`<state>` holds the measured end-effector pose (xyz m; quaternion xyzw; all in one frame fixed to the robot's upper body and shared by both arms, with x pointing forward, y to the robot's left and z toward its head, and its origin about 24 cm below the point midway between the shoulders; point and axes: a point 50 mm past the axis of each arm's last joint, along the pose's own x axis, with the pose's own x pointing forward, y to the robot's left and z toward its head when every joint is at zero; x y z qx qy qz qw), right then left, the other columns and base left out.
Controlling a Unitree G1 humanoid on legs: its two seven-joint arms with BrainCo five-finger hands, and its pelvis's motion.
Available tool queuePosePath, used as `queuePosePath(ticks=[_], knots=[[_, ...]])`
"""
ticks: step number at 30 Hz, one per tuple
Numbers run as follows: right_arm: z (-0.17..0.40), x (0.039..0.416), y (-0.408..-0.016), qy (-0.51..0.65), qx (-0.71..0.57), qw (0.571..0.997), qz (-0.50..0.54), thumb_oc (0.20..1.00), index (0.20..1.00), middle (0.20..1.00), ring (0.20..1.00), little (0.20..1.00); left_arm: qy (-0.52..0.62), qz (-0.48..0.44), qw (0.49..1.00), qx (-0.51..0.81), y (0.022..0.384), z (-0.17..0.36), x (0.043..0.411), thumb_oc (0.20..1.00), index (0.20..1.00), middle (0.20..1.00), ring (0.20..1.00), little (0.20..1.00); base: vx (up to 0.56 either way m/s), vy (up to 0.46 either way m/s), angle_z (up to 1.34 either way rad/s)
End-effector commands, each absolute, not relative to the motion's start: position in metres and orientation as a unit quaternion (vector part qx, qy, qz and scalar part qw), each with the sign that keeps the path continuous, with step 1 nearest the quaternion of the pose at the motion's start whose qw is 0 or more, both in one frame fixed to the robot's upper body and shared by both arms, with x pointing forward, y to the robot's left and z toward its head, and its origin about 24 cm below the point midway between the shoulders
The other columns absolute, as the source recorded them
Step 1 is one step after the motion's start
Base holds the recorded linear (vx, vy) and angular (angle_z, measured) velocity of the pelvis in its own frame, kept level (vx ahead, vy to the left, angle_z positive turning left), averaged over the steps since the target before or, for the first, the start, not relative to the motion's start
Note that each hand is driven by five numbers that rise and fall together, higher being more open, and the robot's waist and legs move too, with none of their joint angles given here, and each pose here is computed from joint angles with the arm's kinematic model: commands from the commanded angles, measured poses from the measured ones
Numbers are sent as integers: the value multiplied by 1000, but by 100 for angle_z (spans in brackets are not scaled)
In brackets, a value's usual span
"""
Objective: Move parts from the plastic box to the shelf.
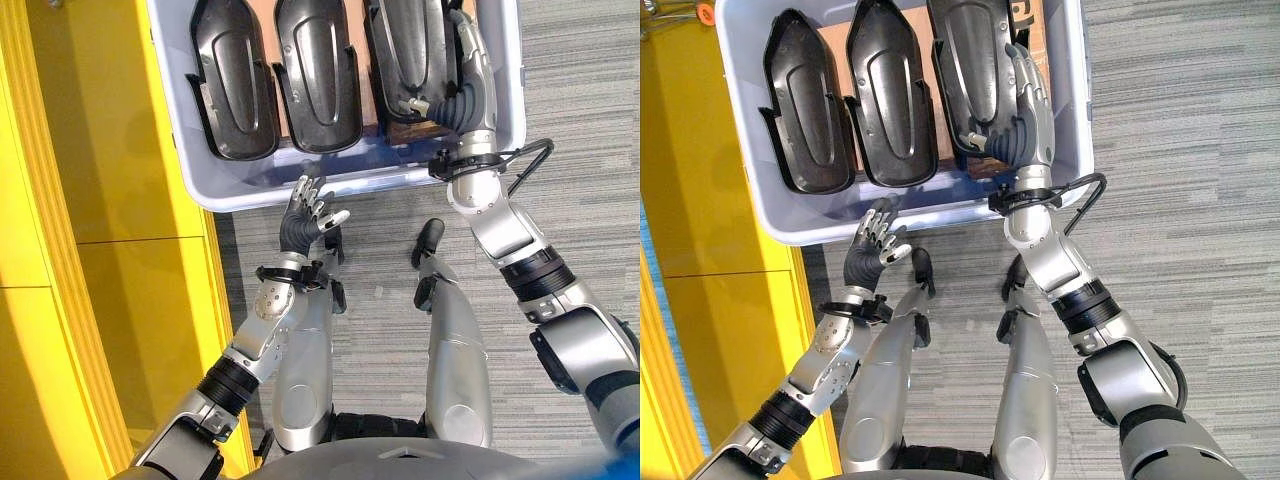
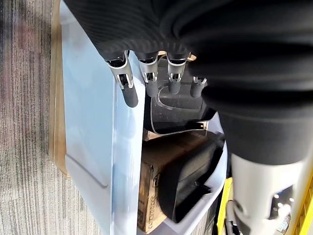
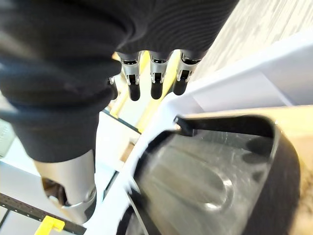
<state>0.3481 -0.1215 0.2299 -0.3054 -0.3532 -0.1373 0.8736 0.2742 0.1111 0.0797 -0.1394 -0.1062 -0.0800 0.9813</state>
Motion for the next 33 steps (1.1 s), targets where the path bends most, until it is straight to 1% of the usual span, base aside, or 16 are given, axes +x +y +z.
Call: queuePosePath(ticks=[1, 3, 7, 11, 13, 15, 16, 17, 21, 29, 33], knots=[[266, 324, -119, -486, -263, 814, -181, 1000, 1000, 1000, 1000, 1000, -137, -91, 975, -148, 100, 82, 256, 1000, 1000, 1000, 1000, 1000, -10, 31, -2], [270, 318, -117, -509, -248, 803, -187, 1000, 1000, 1000, 1000, 1000, -137, -90, 975, -151, 96, 82, 255, 1000, 1000, 1000, 1000, 1000, -15, 45, -4], [271, 318, -113, -499, -238, 813, -184, 1000, 1000, 1000, 1000, 1000, -137, -92, 974, -156, 93, 81, 255, 1000, 1000, 1000, 1000, 1000, -24, 40, -3], [270, 320, -117, -488, -230, 816, -206, 1000, 1000, 1000, 1000, 1000, -135, -92, 974, -159, 92, 80, 255, 1000, 1000, 1000, 1000, 1000, -17, 26, -5], [268, 323, -121, -471, -219, 829, -210, 1000, 1000, 1000, 1000, 1000, -133, -91, 974, -159, 92, 78, 254, 1000, 1000, 1000, 1000, 1000, 2, 9, -3], [266, 332, -129, -426, -174, 865, -201, 1000, 1000, 1000, 1000, 1000, -144, -94, 973, -157, 93, 82, 255, 1000, 1000, 1000, 1000, 1000, -18, 33, 0], [265, 334, -130, -416, -165, 871, -204, 1000, 1000, 1000, 1000, 1000, -145, -93, 972, -157, 92, 84, 256, 1000, 1000, 1000, 1000, 1000, 0, 0, 0], [262, 337, -134, -397, -137, 885, -202, 1000, 1000, 1000, 1000, 1000, -144, -90, 973, -157, 92, 84, 255, 1000, 1000, 1000, 1000, 1000, 0, 0, 0], [262, 342, -137, -383, -115, 892, -212, 1000, 1000, 1000, 1000, 1000, -157, -92, 971, -155, 94, 90, 257, 1000, 1000, 1000, 1000, 1000, 0, 0, 0], [264, 362, -149, -332, -143, 903, -234, 1000, 1000, 1000, 1000, 1000, -143, -101, 971, -159, 99, 93, 263, 1000, 1000, 1000, 1000, 1000, -1, -5, 0], [267, 373, -153, -312, -202, 897, -241, 1000, 1000, 1000, 1000, 1000, -140, -109, 971, -163, 101, 92, 264, 1000, 1000, 1000, 1000, 1000, -13, -43, 15]])
